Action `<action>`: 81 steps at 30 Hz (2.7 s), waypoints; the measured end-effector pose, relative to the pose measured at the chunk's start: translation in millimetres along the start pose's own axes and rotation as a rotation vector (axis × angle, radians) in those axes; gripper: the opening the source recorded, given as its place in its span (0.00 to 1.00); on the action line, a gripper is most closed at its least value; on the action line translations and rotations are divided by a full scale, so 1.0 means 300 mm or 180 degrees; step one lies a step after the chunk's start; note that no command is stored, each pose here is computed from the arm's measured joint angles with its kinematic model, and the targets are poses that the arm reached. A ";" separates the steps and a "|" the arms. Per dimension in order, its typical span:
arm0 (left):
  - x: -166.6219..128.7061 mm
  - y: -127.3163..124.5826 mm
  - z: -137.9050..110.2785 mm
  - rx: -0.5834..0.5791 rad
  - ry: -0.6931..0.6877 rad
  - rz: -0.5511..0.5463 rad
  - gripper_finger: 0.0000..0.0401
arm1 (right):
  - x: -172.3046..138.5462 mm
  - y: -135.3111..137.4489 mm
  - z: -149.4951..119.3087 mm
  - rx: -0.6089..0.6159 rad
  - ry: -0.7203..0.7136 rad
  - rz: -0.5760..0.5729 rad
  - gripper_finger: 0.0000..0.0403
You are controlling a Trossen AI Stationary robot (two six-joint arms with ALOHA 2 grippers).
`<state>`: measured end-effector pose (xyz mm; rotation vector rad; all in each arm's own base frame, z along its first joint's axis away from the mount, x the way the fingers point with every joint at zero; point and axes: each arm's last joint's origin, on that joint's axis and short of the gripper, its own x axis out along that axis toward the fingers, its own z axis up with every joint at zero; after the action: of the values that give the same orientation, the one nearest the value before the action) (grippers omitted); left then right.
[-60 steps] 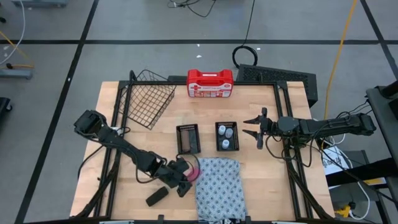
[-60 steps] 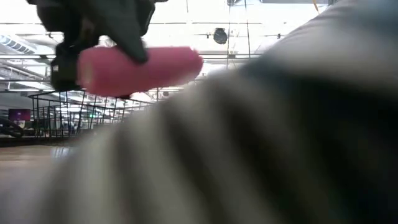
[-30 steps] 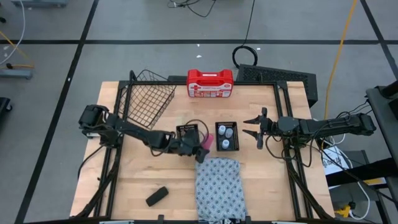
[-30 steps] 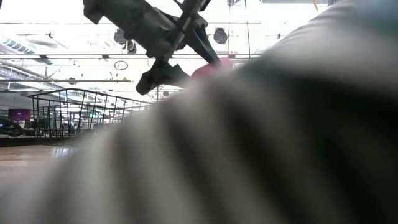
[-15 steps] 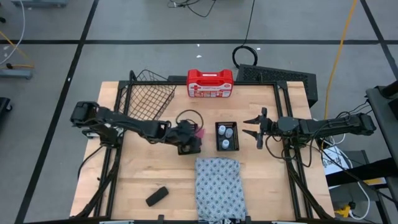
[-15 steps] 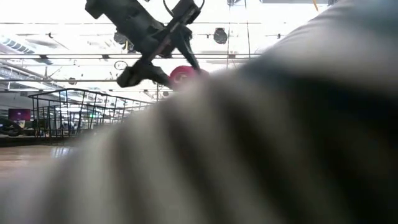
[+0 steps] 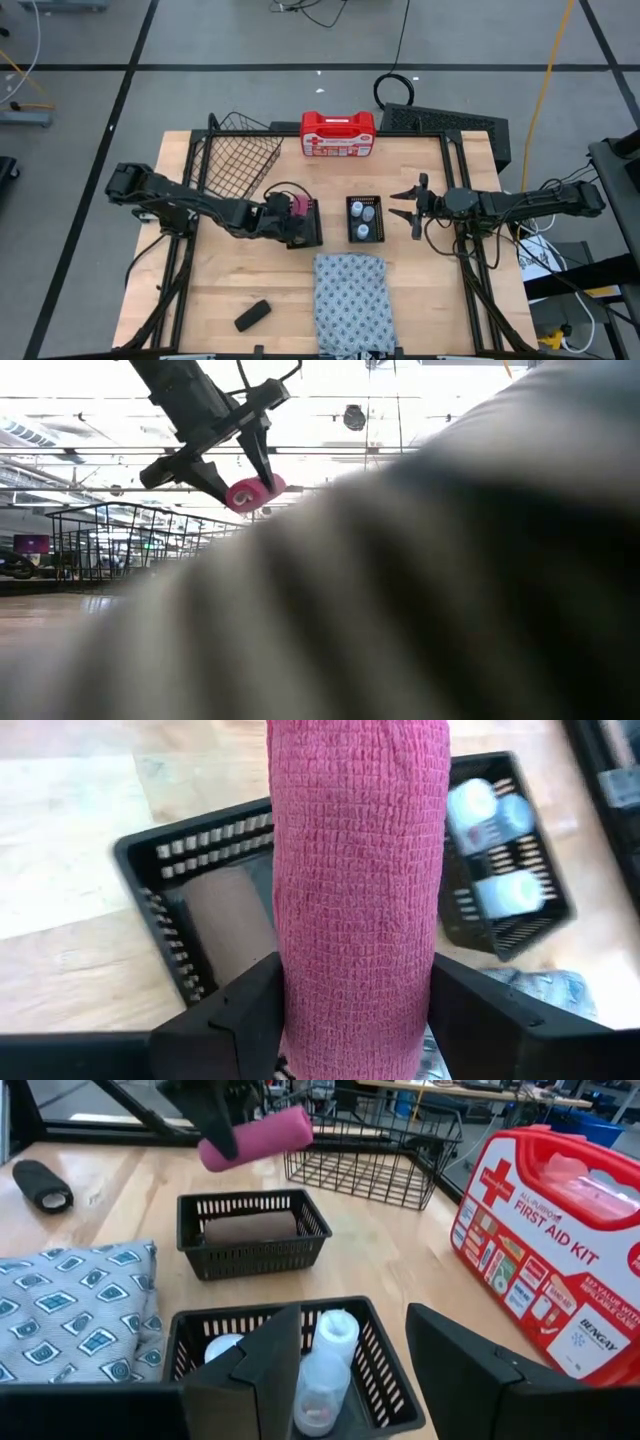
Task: Pick & Place Medicine items
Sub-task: Put the pink bandage into the left black basket, then put the blue patient gown into the wire basket
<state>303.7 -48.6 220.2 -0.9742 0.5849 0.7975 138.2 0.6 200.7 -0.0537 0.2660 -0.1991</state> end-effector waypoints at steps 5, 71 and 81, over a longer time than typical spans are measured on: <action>0.009 -0.005 -0.002 0.0015 -0.0010 -0.0036 0.56 | 0.000 0.000 0.001 0.0001 -0.0007 0.0000 0.42; 0.179 -0.001 0.032 0.0332 0.0893 -0.0290 0.76 | 0.000 0.000 0.002 0.0004 -0.0017 0.0001 0.42; 0.004 -0.117 0.040 0.1078 0.0391 -0.1468 0.78 | 0.000 0.000 0.003 0.0015 -0.0020 0.0001 0.42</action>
<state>333.8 -48.9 241.9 -0.8030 0.5504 0.2189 138.5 0.7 201.5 -0.0496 0.2592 -0.1992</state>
